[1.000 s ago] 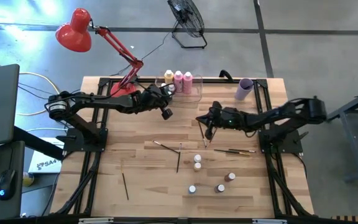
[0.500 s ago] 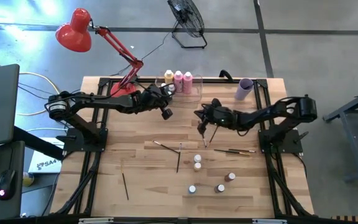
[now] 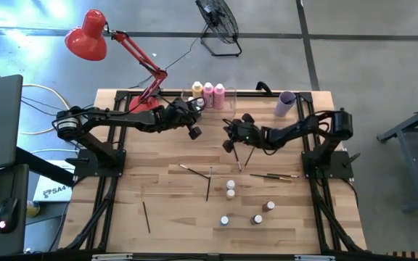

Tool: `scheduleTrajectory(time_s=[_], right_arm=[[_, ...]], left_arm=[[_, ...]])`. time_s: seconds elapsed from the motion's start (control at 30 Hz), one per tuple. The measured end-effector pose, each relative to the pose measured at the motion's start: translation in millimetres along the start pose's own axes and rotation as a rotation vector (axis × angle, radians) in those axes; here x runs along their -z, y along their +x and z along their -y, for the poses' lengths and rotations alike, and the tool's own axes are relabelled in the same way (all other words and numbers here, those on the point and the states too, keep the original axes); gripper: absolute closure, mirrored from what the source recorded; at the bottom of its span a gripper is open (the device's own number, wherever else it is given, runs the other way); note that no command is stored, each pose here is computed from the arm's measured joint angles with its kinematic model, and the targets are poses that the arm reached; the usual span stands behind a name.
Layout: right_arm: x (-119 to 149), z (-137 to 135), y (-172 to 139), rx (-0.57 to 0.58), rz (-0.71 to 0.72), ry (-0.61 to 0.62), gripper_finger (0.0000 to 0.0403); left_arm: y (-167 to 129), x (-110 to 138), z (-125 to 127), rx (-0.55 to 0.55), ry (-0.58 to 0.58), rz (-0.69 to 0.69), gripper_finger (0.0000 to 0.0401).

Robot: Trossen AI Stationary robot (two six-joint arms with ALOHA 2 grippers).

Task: Pick & Place Paint Supplies
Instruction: Adjust the transparent bin

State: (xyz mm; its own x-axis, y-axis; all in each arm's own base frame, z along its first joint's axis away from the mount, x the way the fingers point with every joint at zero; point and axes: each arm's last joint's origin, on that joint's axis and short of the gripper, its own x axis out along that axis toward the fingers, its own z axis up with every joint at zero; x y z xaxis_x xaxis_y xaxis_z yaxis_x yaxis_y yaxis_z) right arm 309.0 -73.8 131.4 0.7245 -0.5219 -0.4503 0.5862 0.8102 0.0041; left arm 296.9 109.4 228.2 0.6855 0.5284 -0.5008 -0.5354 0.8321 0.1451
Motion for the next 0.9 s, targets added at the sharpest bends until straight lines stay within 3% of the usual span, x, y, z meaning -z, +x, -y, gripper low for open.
scheduleTrajectory(time_s=[0.9], right_arm=[[-6.4, 17.5, 4.4, 0.170, 0.057, 0.047, 0.0401]], left_arm=[[0.0, 0.0, 0.0, 0.000, 0.004, 0.000, 0.0401]])
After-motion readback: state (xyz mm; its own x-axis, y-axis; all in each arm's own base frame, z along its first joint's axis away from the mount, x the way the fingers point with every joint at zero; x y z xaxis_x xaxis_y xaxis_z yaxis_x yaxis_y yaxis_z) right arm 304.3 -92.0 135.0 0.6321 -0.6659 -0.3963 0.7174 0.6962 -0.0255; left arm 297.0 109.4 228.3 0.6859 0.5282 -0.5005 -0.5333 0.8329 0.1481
